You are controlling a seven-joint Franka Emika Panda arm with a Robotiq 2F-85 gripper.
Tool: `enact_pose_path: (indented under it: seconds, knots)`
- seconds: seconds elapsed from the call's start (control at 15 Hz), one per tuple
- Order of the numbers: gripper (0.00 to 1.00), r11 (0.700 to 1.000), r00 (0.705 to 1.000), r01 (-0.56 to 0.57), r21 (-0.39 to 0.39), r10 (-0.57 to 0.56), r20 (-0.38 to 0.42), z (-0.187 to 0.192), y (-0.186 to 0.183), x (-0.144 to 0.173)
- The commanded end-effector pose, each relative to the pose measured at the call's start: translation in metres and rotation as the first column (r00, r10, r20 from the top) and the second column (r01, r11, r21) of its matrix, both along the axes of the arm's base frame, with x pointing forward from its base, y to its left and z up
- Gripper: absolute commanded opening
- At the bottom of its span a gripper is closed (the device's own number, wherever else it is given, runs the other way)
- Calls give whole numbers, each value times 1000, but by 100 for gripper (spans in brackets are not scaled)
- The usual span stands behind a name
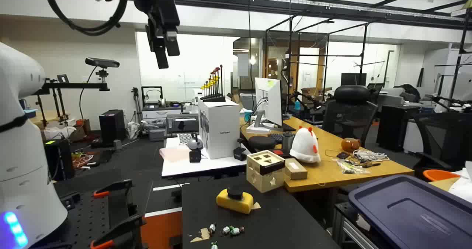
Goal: Put the sweets together using the sponge brush
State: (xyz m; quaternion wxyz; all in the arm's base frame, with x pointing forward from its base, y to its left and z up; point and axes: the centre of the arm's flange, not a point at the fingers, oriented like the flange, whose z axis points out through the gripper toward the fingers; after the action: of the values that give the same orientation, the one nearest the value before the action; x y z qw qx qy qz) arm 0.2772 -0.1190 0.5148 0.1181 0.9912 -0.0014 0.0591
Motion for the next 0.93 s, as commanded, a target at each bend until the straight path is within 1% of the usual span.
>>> enact_pose_path:
  seconds: [0.0,0.4,0.6,0.87]
  knots:
    - [100,1000,1000,0,0,0,0,0,0,0]
    - [100,1000,1000,-1,-2,1,-3,0,0,2]
    - [100,999,1000,-31,-12,31,-5,-3,5,10]
    - [100,999,999,-42,-13,42,15,-11,6,33]
